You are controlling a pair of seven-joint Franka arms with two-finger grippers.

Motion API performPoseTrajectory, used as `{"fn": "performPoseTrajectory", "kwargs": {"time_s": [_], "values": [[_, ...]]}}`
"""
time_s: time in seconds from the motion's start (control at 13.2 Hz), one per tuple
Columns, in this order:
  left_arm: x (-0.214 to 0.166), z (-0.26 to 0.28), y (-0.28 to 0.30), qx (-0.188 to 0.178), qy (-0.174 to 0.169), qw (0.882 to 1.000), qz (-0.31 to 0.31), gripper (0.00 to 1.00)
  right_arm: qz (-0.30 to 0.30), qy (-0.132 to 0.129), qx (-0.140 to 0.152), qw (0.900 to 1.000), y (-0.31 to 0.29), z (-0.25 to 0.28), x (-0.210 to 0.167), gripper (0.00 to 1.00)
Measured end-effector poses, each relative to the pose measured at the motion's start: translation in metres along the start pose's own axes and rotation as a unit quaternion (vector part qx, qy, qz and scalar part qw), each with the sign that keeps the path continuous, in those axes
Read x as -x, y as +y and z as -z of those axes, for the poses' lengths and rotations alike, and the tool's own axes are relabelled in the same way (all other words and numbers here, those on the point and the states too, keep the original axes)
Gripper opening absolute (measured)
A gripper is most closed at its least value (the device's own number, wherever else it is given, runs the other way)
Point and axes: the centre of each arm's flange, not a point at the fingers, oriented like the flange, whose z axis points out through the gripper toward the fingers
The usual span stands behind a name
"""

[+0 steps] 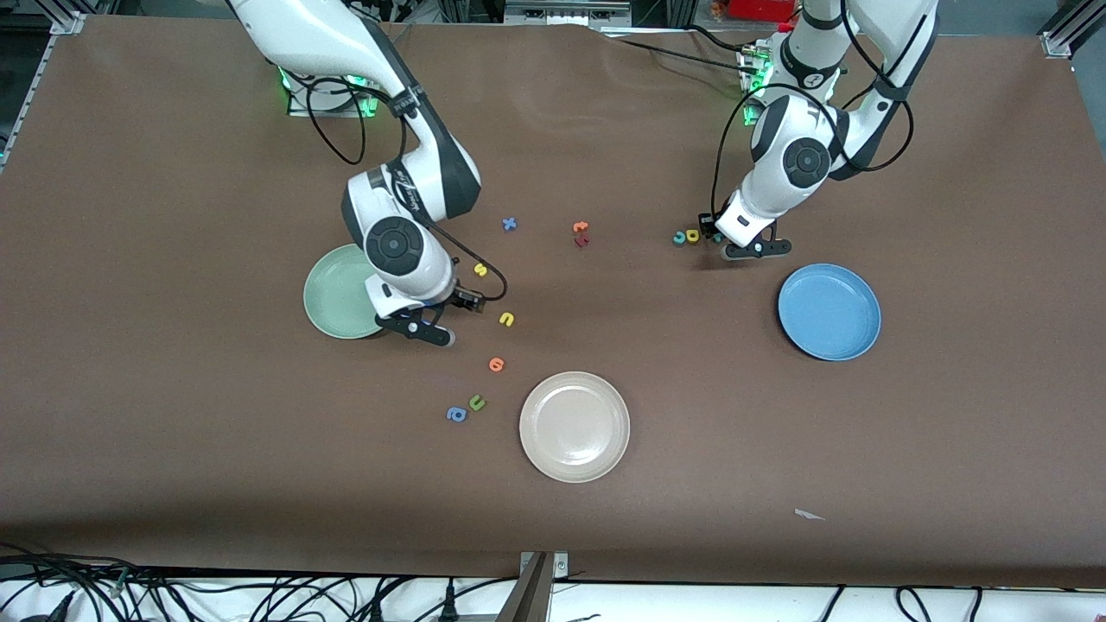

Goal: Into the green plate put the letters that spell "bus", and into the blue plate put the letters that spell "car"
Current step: 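Move the right gripper to the yellow u and grasp it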

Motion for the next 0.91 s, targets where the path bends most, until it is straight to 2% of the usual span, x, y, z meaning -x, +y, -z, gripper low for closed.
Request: {"fn": "performPoseTrajectory", "kwargs": {"time_s": [0.15, 0.61, 0.91], "values": [[0.000, 0.000, 0.000, 0.000, 0.000, 1.000, 0.000, 0.40, -0.017, 0.006, -0.008, 1.000, -0.010, -0.009, -0.001, 0.87], [-0.001, 0.000, -0.001, 0.000, -0.001, 1.000, 0.001, 0.40, -0.025, 0.007, -0.009, 1.000, -0.016, -0.018, 0.001, 0.85], [-0.003, 0.000, -0.002, 0.000, -0.002, 1.000, 0.004, 0.39, -0.053, 0.024, -0.019, 0.998, -0.034, -0.040, 0.015, 0.82]]}}
